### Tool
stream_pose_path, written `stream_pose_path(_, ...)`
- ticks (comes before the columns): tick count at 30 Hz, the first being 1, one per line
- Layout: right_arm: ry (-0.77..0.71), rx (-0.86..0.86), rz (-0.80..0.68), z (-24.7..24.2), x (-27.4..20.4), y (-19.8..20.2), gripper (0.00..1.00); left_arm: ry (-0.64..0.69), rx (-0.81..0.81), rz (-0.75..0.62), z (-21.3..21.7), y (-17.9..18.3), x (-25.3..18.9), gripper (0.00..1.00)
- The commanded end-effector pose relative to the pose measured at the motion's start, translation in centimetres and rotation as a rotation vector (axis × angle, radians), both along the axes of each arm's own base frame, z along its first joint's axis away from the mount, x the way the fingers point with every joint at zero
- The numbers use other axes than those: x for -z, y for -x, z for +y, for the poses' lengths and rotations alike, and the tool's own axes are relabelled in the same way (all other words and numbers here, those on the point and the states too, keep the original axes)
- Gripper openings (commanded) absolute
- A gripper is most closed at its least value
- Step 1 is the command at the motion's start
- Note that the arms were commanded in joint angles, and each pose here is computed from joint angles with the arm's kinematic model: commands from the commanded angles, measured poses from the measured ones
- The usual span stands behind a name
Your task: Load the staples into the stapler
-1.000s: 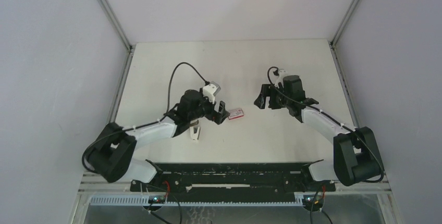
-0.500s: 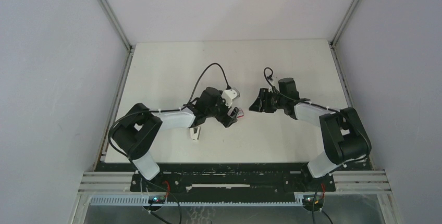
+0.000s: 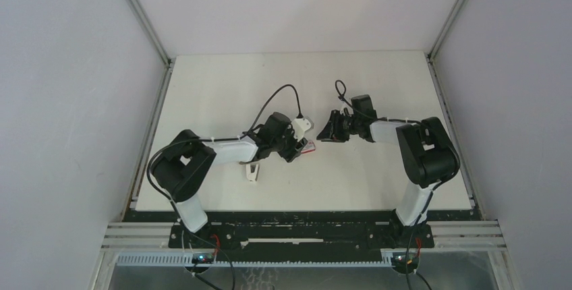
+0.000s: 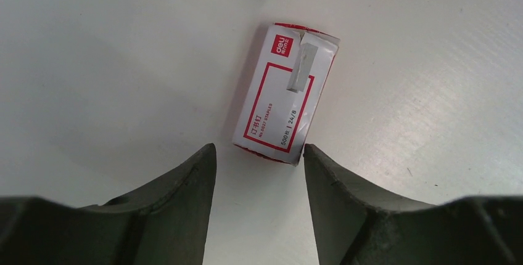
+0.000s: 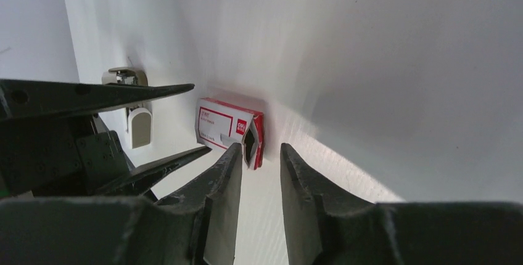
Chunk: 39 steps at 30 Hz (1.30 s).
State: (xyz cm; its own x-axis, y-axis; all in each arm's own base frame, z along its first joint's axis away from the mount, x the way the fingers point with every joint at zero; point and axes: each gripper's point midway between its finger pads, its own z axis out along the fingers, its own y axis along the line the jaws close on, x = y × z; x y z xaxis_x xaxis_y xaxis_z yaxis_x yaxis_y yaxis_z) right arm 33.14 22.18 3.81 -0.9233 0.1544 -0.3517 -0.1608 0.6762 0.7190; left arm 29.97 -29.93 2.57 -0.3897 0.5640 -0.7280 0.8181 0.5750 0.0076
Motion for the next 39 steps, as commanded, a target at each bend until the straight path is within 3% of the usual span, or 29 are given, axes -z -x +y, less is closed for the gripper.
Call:
stream_pose_path(1, -0.022, -0.018, -0.004, 1.2, -0.6, -0.9, 0.28, -0.002, 0.019, -0.056, -1.2, -1.4, -1.6, 0.57)
stream_pose_path(14, -0.009, -0.049, 0.030, 2.1, 0.3, -0.5, 0.25, -0.035, 0.040, -0.044, -1.4, -1.1, -1.1, 0.48)
stream_pose_path(28, -0.007, -0.065, 0.058, 2.7, 0.9, 0.0, 0.13, -0.052, 0.048, -0.039, -1.5, -0.9, -0.9, 0.43)
stream_pose_path(39, 0.018, -0.003, 0.054, 1.1, 0.6, -0.4, 0.18, -0.068, 0.042, -0.042, -1.4, -1.0, -0.8, 0.38)
